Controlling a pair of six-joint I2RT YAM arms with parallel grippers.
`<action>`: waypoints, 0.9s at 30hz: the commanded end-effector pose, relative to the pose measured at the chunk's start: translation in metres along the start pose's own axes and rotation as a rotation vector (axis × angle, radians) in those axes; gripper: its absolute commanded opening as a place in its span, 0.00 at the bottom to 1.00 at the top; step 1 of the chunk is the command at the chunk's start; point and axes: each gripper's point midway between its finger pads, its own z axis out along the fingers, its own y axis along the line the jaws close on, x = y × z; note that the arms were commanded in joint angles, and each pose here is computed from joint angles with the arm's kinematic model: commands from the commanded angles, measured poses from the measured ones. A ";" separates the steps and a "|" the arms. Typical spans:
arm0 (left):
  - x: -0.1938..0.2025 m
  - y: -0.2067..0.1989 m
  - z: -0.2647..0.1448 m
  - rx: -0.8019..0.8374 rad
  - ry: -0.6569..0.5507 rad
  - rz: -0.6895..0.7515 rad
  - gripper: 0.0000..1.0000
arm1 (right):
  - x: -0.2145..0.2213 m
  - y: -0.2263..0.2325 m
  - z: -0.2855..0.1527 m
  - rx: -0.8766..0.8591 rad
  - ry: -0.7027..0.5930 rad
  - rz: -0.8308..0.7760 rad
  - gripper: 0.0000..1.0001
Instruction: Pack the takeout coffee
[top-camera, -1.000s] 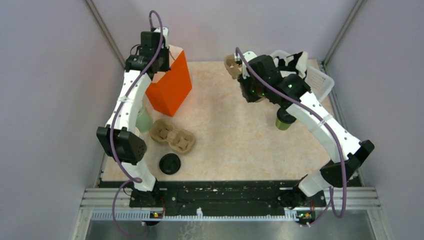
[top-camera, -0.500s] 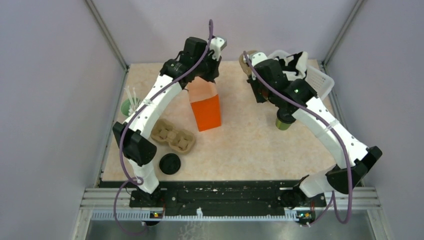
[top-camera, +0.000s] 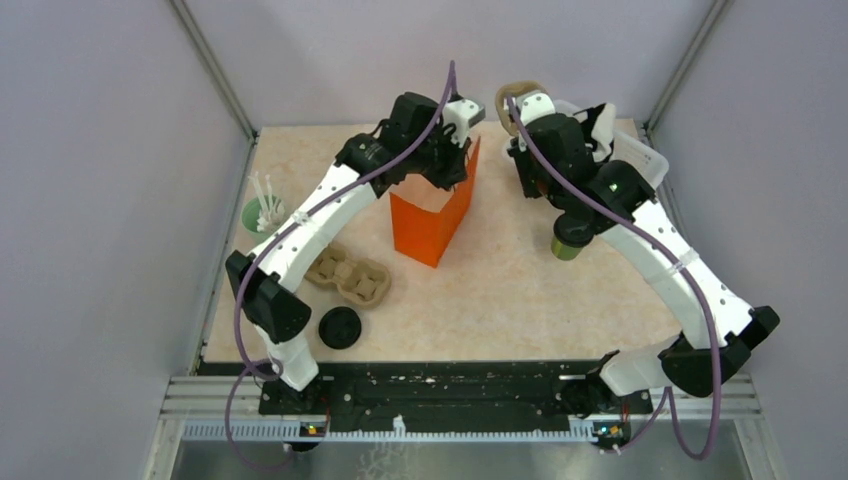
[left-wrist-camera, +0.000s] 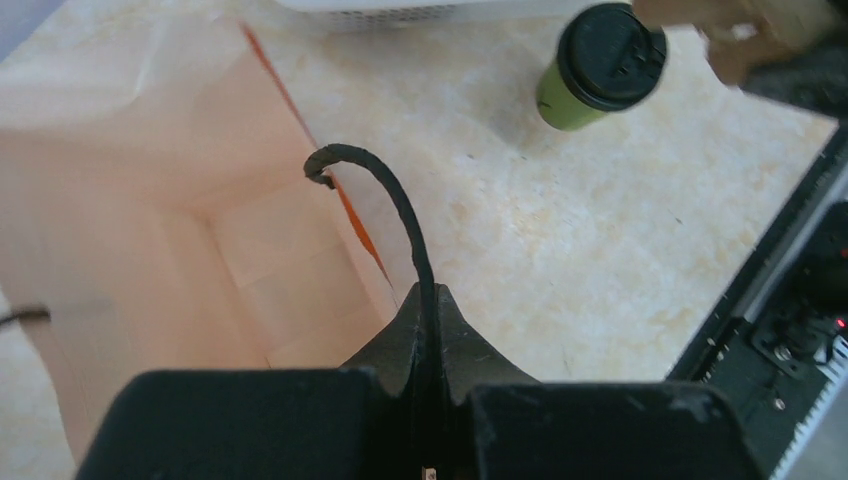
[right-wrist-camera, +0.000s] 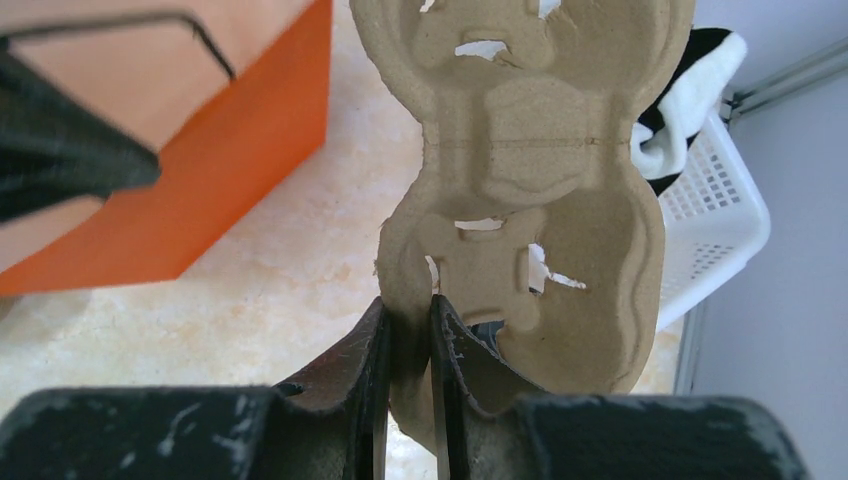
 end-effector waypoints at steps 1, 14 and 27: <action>-0.003 -0.041 -0.036 0.125 -0.040 0.051 0.00 | -0.038 -0.029 -0.027 0.083 -0.129 0.064 0.00; 0.009 -0.050 -0.094 0.082 -0.024 0.025 0.74 | -0.056 -0.011 -0.065 -0.133 -0.208 -0.052 0.00; -0.097 -0.065 -0.221 0.084 -0.429 -0.550 0.99 | -0.018 0.035 -0.081 -0.441 -0.359 -0.516 0.00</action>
